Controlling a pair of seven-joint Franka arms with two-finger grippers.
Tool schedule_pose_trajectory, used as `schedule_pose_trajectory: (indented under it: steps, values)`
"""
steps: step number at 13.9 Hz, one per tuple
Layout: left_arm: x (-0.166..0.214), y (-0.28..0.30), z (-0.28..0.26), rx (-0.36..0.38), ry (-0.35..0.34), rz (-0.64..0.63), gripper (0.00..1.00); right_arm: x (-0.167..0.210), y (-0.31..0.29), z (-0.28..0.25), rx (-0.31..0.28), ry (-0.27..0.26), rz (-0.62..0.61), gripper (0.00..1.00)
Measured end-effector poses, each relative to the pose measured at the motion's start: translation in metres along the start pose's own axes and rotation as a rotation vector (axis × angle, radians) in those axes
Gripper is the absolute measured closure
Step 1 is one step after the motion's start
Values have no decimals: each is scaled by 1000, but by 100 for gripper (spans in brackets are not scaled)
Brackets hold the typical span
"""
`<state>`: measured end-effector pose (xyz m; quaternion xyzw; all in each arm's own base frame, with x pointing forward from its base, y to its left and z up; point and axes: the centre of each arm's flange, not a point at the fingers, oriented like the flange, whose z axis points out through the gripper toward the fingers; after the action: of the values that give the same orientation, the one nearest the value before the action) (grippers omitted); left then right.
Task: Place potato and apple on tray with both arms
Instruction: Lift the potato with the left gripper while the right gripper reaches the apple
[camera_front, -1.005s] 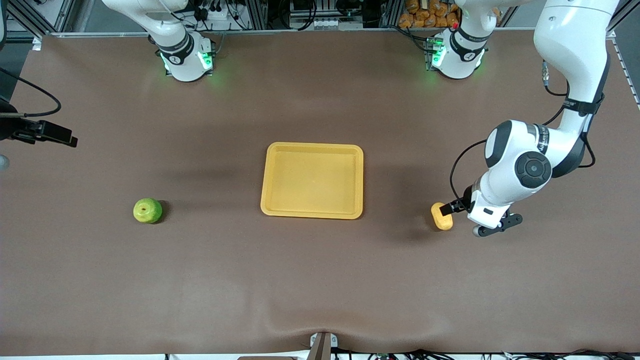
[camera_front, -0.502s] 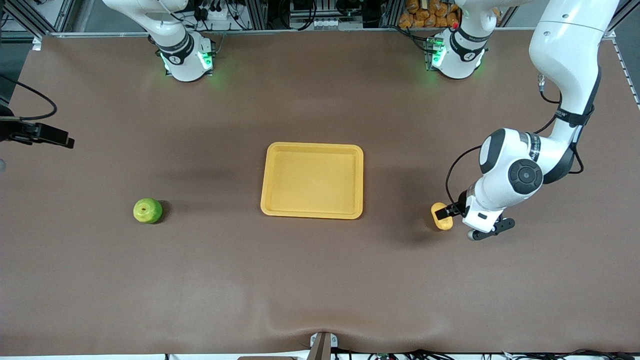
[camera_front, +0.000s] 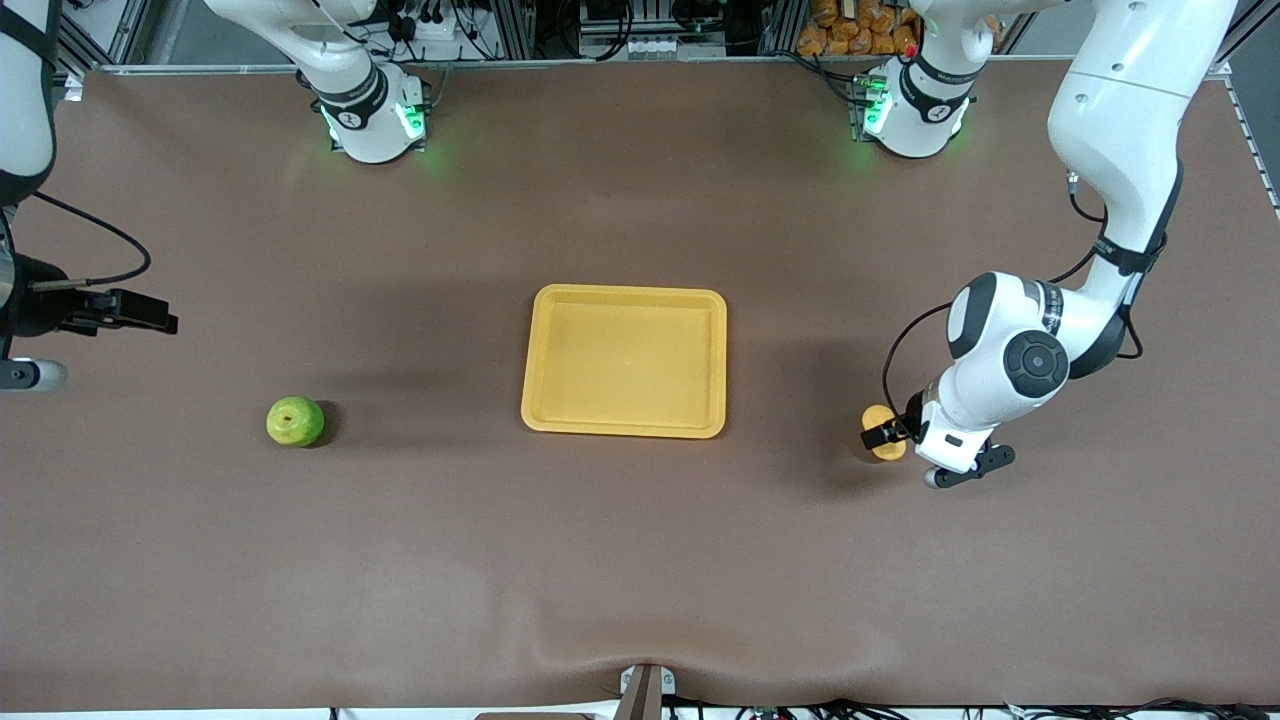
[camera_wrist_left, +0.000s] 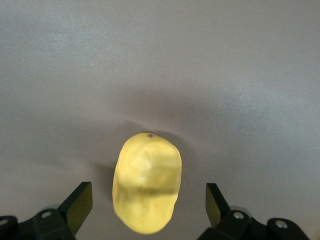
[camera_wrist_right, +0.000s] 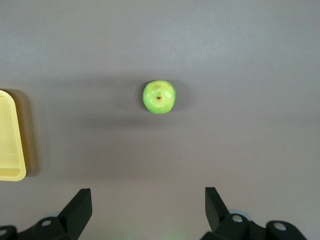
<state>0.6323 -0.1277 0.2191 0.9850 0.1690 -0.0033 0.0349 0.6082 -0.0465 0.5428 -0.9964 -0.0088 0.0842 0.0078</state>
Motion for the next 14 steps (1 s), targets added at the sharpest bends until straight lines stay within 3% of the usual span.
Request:
schedule_pose_trajectory:
  steps: [5, 7, 8, 10, 11, 14]
  values:
    - [2, -1, 13, 5, -2, 10, 7, 13, 4, 23, -1, -31, 1, 0]
    - [2, 0, 14, 10, 2, 17, 23, 20, 5, 32, -2, -30, 2, 0]
    - [2, -1, 14, 10, 2, 18, 23, 24, 5, 34, -3, -26, -1, 0]
    - [2, -1, 14, 10, 2, 18, 41, 28, 1, 36, -6, -12, -13, 0]
    - [3, 0, 14, 10, 3, 18, 45, 29, -1, 37, -6, -12, -17, 0]
    - [3, 0, 13, 10, 5, 20, 45, 31, 0, 41, -7, -16, -14, 0]
